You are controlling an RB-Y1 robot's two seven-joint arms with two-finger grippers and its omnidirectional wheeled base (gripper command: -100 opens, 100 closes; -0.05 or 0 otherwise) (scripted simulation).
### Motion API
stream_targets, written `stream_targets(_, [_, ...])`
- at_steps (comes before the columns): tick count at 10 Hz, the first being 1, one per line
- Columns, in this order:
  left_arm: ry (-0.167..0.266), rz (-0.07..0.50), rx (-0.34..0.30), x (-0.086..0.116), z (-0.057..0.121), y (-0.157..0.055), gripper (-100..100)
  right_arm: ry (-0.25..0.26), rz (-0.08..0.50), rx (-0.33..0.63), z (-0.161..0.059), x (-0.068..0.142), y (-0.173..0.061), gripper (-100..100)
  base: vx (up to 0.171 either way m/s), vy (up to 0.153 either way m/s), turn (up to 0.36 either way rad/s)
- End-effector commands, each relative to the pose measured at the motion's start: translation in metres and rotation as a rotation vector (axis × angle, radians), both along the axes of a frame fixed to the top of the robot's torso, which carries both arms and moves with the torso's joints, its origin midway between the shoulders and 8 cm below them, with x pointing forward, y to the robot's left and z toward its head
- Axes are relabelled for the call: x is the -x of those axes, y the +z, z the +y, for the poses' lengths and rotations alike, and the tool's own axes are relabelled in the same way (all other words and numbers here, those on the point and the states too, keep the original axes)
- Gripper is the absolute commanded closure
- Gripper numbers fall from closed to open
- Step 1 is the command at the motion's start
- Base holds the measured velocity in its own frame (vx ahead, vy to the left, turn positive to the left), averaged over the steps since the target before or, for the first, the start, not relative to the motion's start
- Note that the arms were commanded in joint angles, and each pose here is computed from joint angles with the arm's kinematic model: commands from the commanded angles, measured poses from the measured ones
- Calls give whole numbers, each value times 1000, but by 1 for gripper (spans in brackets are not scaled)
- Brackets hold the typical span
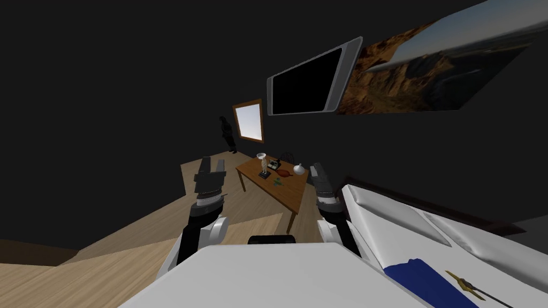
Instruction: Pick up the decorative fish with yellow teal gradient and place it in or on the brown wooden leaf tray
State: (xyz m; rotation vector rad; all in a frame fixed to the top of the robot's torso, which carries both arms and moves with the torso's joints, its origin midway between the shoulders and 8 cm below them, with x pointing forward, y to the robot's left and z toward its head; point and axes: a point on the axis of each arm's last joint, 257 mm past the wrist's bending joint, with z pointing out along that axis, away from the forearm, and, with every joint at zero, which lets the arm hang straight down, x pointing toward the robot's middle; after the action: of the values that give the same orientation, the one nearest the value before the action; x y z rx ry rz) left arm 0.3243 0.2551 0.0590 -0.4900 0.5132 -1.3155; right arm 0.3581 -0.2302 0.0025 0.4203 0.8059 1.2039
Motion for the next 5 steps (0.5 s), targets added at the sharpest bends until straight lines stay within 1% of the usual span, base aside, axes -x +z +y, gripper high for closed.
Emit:
stream_targets(1, [0, 0, 0, 0, 0, 0, 0, -18, 23, 82, 4, -9, -15, -100, 33, 42, 81])
stream_targets(4, [0, 0, 0, 0, 0, 0, 0, -54, 64, 247, 11, -23, -51, -100, 44, 44, 101])
stream_targets(5, [0, 0, 0, 0, 0, 0, 0, -55, 66, 247, 11, -23, -51, -100, 31, 30, 23])
